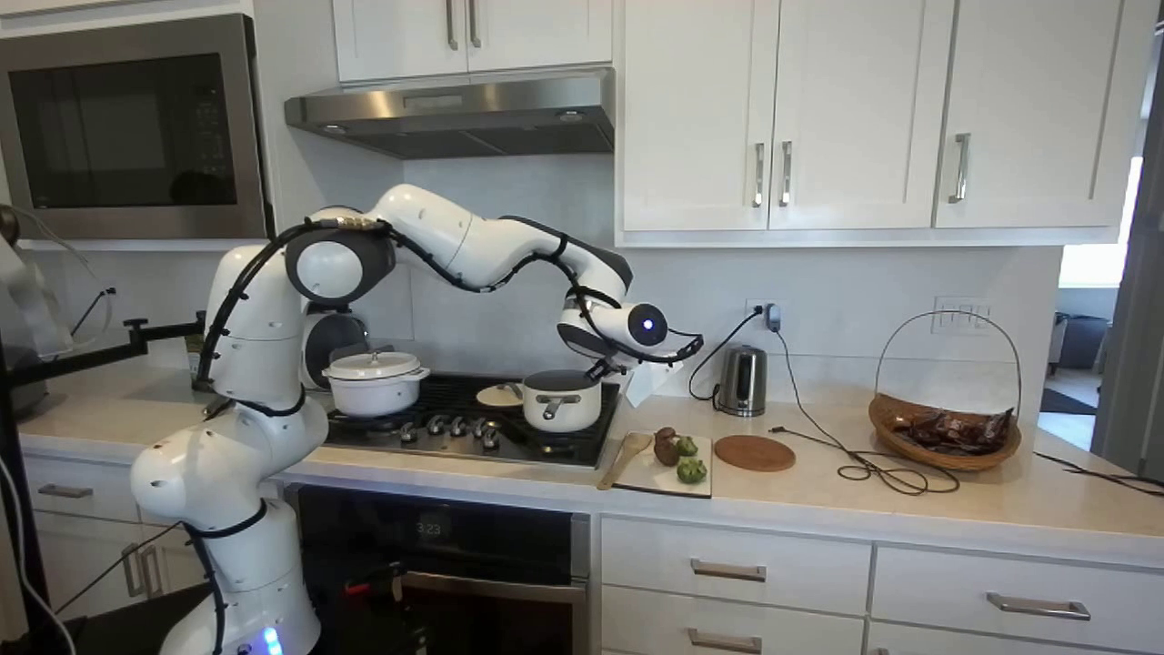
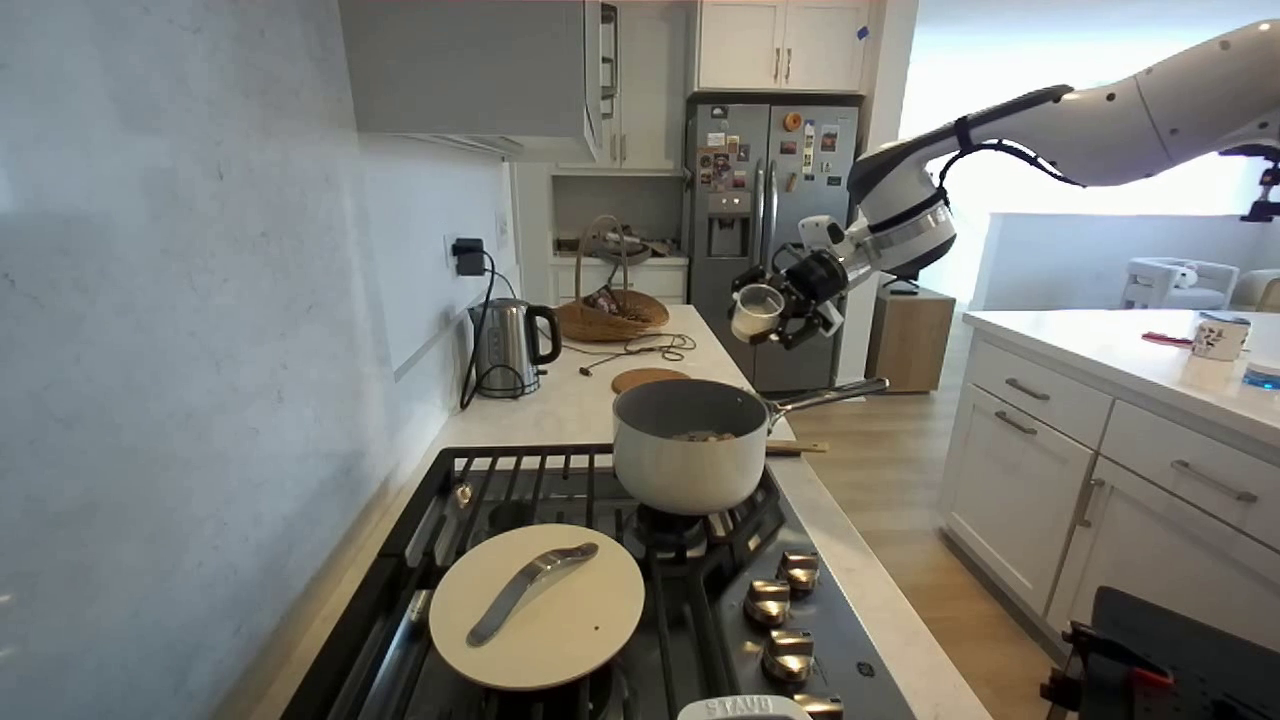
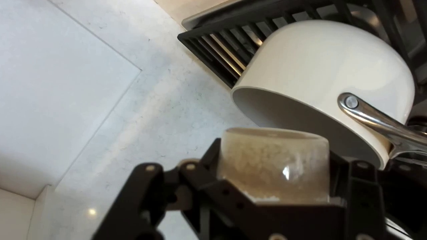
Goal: Pour contents from the clear cup into the white pot
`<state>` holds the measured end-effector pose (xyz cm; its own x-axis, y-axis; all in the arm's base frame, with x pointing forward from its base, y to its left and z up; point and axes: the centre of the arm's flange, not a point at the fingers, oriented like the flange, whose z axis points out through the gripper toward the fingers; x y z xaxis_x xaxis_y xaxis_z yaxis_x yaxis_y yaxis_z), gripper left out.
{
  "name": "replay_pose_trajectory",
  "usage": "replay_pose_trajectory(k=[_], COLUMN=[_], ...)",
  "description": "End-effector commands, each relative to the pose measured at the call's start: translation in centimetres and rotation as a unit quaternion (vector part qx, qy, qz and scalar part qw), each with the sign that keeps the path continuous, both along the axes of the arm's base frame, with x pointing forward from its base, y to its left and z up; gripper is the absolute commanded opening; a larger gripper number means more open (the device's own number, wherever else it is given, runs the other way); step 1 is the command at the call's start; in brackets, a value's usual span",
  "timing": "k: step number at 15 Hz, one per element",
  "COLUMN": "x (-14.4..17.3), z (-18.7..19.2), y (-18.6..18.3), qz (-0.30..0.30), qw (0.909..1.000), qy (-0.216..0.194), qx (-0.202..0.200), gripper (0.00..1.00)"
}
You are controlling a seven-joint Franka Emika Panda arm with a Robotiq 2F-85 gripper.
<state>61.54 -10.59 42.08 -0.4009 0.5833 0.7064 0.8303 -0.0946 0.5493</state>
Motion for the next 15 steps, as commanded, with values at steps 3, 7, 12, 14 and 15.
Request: replay_pose_trajectory(k=[3,7,12,14,15], x=[-4.0,-4.0,-5.0,-5.8,-6.2], z=[-2.1,-2.2,-3.1,-3.8,-4.2], y=[2.4,4.0,5.4,5.8,5.9], qz=[0.007,0.008,0.009,0.009,0.009], qw=[0.9985,0.9958,0.9903,0.9884,0.9877], qy=[-0.034,-0.058,-0.093,-0.104,-0.108], qx=[-0.042,-0.071,-0.103,-0.111,-0.113], gripper=[0.35,0.35,0.35,0.35,0.35])
